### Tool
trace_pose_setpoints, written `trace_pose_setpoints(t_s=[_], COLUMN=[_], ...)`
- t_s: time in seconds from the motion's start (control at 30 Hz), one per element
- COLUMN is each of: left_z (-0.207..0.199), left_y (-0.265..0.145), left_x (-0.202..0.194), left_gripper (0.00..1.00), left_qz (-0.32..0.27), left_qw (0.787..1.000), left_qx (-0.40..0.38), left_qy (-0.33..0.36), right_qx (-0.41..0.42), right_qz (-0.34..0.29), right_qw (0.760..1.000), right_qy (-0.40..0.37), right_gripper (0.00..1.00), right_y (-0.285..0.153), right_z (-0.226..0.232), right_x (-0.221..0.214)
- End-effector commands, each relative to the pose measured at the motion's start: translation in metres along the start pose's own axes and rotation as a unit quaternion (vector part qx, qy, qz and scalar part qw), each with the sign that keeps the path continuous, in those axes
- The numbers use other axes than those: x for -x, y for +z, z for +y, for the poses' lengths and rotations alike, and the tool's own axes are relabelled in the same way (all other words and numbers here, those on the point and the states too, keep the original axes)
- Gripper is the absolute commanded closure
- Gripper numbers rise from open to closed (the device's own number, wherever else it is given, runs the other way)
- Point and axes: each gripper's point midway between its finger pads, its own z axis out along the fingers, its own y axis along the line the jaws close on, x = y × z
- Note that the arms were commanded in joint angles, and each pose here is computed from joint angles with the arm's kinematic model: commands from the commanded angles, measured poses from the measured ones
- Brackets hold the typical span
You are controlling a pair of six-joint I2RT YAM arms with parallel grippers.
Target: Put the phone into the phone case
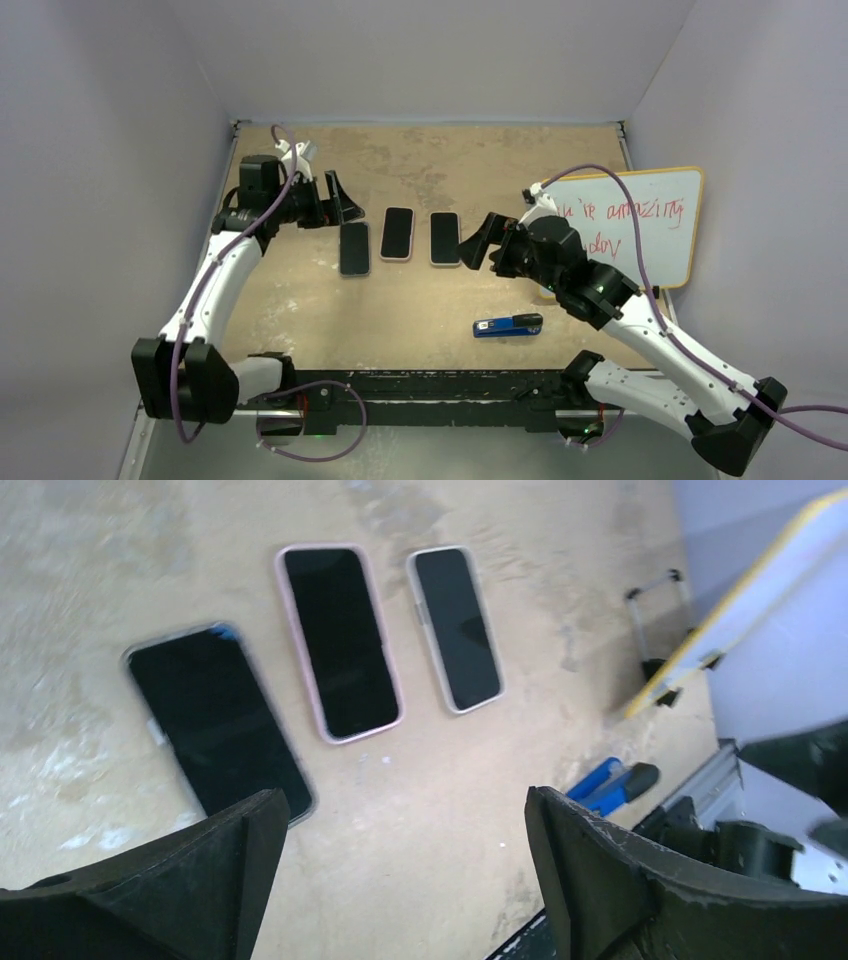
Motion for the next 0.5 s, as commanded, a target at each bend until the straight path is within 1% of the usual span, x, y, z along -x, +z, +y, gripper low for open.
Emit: trace_pose_setpoints(t_s=[0.0, 0.13, 0.2, 0.3, 0.47], left_z=[-0.066, -0.101, -0.106, -0.116, -0.116], left_y=[-0.035, -0.059, -0.067, -0.078, -0.084], left_x=[0.027, 0.026, 0.023, 0.014, -0.004], left_gripper=[0.08, 0.06, 0.06, 0.06, 0.06], left_qz=[-0.059, -0.087, -0.099, -0.105, -0.107], left_qw=[0.992, 0.982, 0.981, 0.976, 0.975], left_qx=[-0.099, -0.148, -0.153, -0.181, -0.19], left_qy=[0.056, 0.073, 0.068, 0.058, 0.041], right_qx=[-0.012, -0.004, 0.008, 0.027, 0.026], right_qz=[-0.054, -0.064, -0.071, -0.073, -0.061], right_qw=[0.998, 0.998, 0.997, 0.997, 0.998], right_qy=[0.003, -0.006, -0.005, -0.003, 0.007], right_gripper=[0.01, 0.01, 0.01, 0.01, 0.01], right_y=[-0.015, -0.022, -0.024, -0.026, -0.023], right_z=[0.014, 0.022, 0.026, 0.03, 0.024], right_x=[0.038, 0.047, 0.05, 0.048, 0.037])
